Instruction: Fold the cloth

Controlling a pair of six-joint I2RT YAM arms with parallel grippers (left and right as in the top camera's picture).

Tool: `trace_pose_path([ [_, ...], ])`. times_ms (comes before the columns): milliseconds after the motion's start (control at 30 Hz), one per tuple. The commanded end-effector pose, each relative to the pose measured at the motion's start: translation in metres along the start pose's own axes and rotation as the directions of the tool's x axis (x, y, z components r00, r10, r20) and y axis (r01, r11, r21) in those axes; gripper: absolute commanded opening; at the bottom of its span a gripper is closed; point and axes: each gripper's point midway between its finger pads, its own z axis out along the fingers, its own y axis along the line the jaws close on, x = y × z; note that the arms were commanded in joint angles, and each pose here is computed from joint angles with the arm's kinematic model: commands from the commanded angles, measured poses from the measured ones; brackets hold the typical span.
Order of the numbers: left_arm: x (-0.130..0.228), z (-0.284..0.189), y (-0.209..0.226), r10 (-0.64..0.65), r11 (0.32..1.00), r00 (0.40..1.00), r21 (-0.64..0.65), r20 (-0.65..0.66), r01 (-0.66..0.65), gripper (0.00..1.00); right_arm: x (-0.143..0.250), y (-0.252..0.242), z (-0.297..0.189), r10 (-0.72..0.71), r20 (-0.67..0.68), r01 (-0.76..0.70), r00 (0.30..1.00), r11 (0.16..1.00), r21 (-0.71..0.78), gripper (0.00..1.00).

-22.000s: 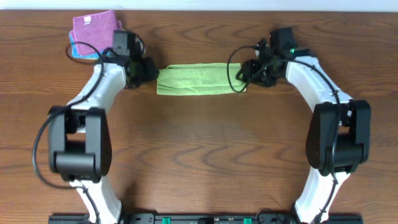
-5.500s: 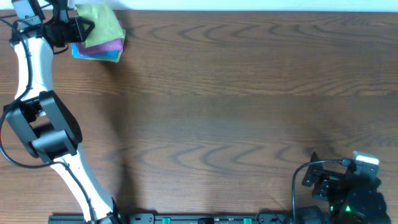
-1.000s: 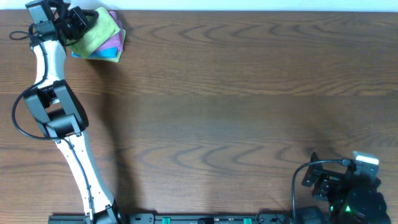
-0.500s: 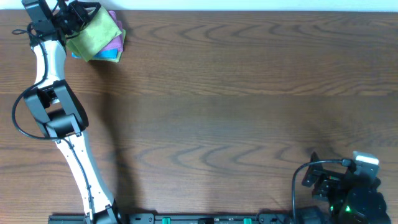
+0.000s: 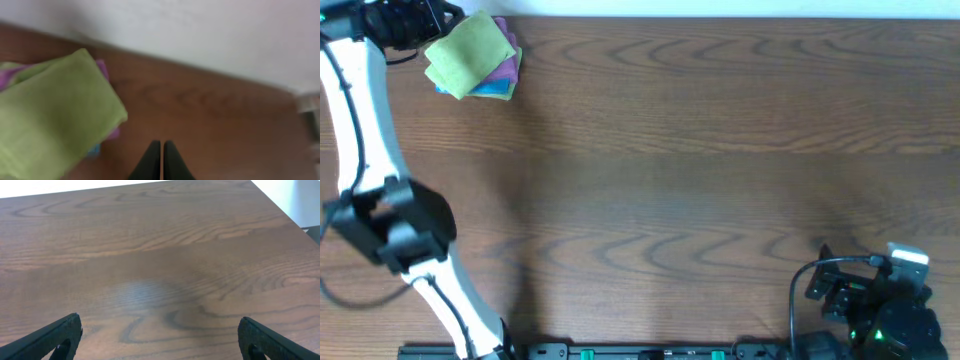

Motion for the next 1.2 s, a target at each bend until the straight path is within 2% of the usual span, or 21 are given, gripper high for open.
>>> trace_pose_path([
  [0, 0.01, -0.028, -0.015, 0.206, 0.968, 0.977, -0.132, -0.059, -0.213, 0.06, 0.001, -0.003, 0.001, 0.009, -0.003, -0.009, 1.0, 1.0, 0.019, 0.99],
  [200, 0.056, -0.074, -0.057, 0.218, 0.963, 0.956, -0.117, -0.197, -0.244, 0.06, 0.001, -0.003, 0.001, 0.009, -0.003, -0.009, 1.0, 1.0, 0.019, 0.99],
  [367, 0.064, -0.113, -0.091, 0.253, 0.959, 0.957, -0.097, -0.144, -0.268, 0.06, 0.001, -0.003, 0.001, 0.009, -0.003, -0.009, 1.0, 1.0, 0.019, 0.99],
  [567, 0.096, -0.153, -0.116, 0.3, 0.943, 0.95, -0.122, -0.083, -0.309, 0.06, 0.001, -0.003, 0.001, 0.009, -0.003, -0.009, 1.0, 1.0, 0.019, 0.99],
  [833, 0.17, -0.18, -0.128, 0.336, 0.93, 0.942, -0.152, -0.014, -0.334, 0.07, 0.001, -0.003, 0.001, 0.009, -0.003, -0.009, 1.0, 1.0, 0.019, 0.99],
  [867, 0.178, -0.182, -0.126, 0.339, 0.927, 0.941, -0.163, -0.012, -0.336, 0.13, 0.001, -0.003, 0.001, 0.009, -0.003, -0.009, 1.0, 1.0, 0.019, 0.99],
  [900, 0.185, -0.184, -0.125, 0.342, 0.924, 0.94, -0.176, -0.009, -0.339, 0.27, 0.001, -0.003, 0.001, 0.009, -0.003, -0.009, 1.0, 1.0, 0.019, 0.99],
  [933, 0.19, -0.185, -0.123, 0.344, 0.922, 0.939, -0.186, -0.009, -0.34, 0.35, 0.001, -0.003, 0.001, 0.009, -0.003, -0.009, 1.0, 1.0, 0.019, 0.99],
  [967, 0.194, -0.186, -0.124, 0.349, 0.92, 0.937, -0.188, -0.002, -0.343, 0.61, 0.001, -0.003, 0.001, 0.009, -0.003, -0.009, 1.0, 1.0, 0.019, 0.99],
  [1000, 0.196, -0.188, -0.125, 0.353, 0.919, 0.936, -0.19, 0.003, -0.346, 0.97, 0.001, -0.003, 0.001, 0.009, -0.003, -0.009, 1.0, 1.0, 0.019, 0.99],
  [1167, 0.202, -0.194, -0.122, 0.342, 0.915, 0.94, -0.225, -0.002, -0.334, 0.95, 0.001, -0.003, 0.001, 0.009, -0.003, -0.009, 1.0, 1.0, 0.019, 0.99],
])
